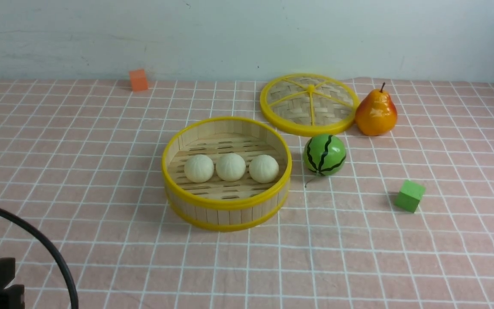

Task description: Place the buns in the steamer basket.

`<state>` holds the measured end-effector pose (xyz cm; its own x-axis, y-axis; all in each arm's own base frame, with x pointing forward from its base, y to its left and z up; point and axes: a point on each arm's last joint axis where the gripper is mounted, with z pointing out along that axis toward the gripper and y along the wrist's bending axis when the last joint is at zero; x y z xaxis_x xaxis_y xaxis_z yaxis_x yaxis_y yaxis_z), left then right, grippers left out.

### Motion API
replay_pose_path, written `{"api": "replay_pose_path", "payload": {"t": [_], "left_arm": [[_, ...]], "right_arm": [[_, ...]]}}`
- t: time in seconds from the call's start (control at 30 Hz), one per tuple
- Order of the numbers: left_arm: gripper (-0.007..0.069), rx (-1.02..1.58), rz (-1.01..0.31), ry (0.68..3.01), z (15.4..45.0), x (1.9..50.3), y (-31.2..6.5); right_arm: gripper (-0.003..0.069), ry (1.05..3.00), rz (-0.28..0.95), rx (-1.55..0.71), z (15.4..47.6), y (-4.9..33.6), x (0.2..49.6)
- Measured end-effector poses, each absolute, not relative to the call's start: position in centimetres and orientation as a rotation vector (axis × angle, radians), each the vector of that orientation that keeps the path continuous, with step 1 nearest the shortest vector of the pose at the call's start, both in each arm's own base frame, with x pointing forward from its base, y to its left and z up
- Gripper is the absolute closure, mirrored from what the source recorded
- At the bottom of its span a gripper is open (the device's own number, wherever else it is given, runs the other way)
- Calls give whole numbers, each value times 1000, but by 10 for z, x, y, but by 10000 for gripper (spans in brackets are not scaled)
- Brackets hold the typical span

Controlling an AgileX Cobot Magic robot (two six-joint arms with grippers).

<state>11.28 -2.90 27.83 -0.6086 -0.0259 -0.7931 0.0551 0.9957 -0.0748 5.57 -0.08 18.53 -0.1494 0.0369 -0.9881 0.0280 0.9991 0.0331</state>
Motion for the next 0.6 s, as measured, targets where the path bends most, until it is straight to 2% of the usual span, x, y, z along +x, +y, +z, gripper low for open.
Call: {"api": "replay_pose_path", "payload": {"t": [0.17, 0.6], "left_arm": [[397, 20, -114, 2222, 278, 113, -29], [389, 20, -113, 2223, 278, 113, -29]], "right_arm": [[675, 1845, 7, 62, 175, -1, 53], [662, 1872, 0, 56, 174, -1, 52]]}}
